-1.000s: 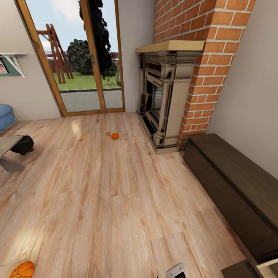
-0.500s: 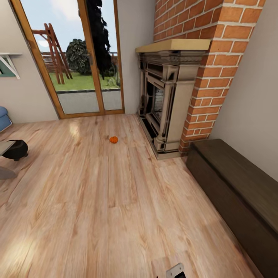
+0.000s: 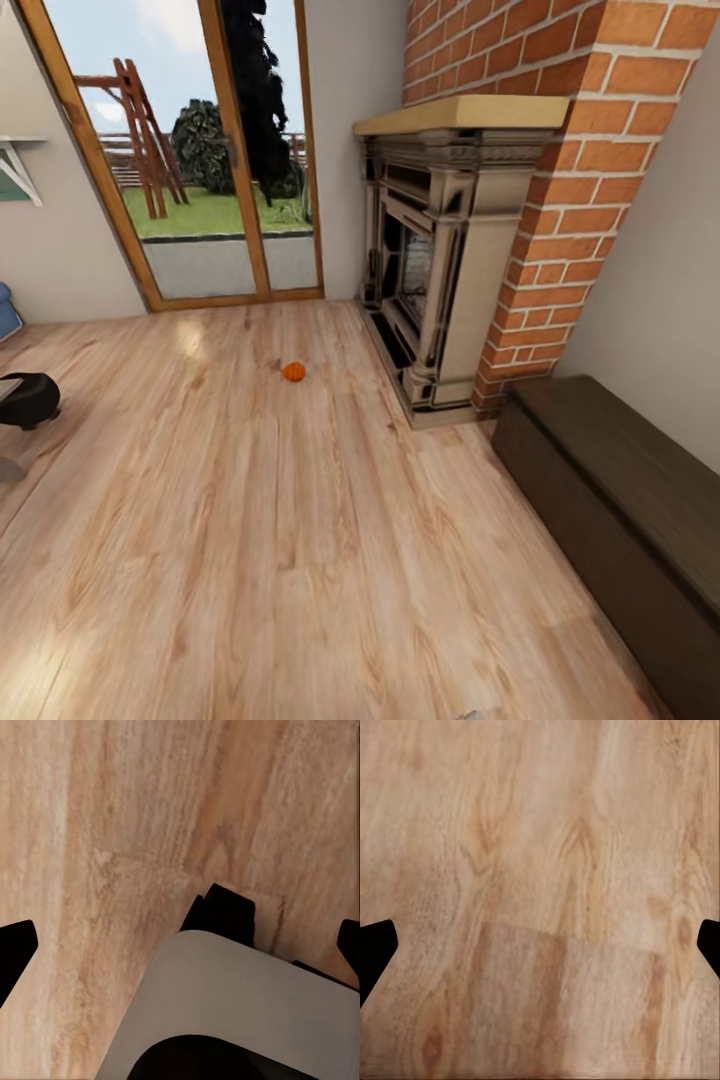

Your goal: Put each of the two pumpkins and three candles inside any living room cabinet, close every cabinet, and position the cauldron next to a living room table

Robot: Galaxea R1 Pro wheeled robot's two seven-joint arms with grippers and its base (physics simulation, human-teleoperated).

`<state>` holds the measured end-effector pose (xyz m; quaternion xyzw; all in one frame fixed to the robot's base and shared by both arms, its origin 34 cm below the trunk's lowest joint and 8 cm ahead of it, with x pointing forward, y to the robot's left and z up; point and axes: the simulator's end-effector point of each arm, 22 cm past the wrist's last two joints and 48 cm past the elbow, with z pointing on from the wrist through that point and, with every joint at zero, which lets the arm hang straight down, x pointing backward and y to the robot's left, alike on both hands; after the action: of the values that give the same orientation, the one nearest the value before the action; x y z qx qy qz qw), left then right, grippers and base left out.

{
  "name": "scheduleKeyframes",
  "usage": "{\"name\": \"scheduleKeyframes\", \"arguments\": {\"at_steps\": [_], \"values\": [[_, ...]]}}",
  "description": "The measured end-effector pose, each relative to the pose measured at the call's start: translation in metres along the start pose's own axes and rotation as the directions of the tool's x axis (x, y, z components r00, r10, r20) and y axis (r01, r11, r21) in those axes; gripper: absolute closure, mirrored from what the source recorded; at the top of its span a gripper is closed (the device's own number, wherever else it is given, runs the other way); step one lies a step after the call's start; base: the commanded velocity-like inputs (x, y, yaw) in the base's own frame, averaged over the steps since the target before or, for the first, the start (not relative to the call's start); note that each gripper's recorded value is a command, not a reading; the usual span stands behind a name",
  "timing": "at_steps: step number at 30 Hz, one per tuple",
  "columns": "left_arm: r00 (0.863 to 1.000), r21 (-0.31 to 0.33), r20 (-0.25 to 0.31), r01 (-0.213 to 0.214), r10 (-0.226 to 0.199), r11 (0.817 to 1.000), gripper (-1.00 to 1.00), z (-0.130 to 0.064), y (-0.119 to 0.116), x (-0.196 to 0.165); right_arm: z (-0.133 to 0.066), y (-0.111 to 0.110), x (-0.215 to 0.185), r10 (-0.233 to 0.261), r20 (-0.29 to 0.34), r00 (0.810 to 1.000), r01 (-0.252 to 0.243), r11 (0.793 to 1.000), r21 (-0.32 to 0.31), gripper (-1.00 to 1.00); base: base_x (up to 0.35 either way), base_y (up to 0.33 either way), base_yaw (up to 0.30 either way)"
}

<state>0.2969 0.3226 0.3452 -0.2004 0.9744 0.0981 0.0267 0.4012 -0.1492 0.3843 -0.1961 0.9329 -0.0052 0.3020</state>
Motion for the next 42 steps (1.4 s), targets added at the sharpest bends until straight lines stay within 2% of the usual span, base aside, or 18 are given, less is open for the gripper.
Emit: {"name": "scheduleKeyframes", "arguments": {"at_steps": [6, 18, 25, 42], "values": [[1.000, 0.001, -0.005, -0.001, 0.001, 1.000, -1.00, 0.000, -0.002, 0.003, -0.006, 0.002, 0.018, -0.004, -0.027, 1.000, 0.004, 1.000, -0.005, -1.00, 0.287, 0.000, 0.244], [1.000, 0.002, -0.011, -0.003, 0.003, 1.000, -1.00, 0.001, -0.003, 0.006, -0.007, 0.001, 0.023, -0.008, -0.036, 0.999, 0.007, 1.000, -0.006, -1.00, 0.272, 0.000, 0.257], [1.000, 0.002, -0.010, -0.003, 0.003, 1.000, -1.00, 0.001, -0.003, 0.006, -0.007, -0.003, 0.026, -0.008, -0.040, 0.999, 0.008, 1.000, -0.001, -1.00, 0.167, 0.000, 0.037], [1.000, 0.002, -0.008, -0.002, 0.002, 1.000, -1.00, 0.001, -0.004, 0.005, -0.007, -0.004, 0.026, -0.009, -0.040, 0.999, 0.009, 1.000, -0.001, -1.00, 0.010, 0.000, 0.001]]}}
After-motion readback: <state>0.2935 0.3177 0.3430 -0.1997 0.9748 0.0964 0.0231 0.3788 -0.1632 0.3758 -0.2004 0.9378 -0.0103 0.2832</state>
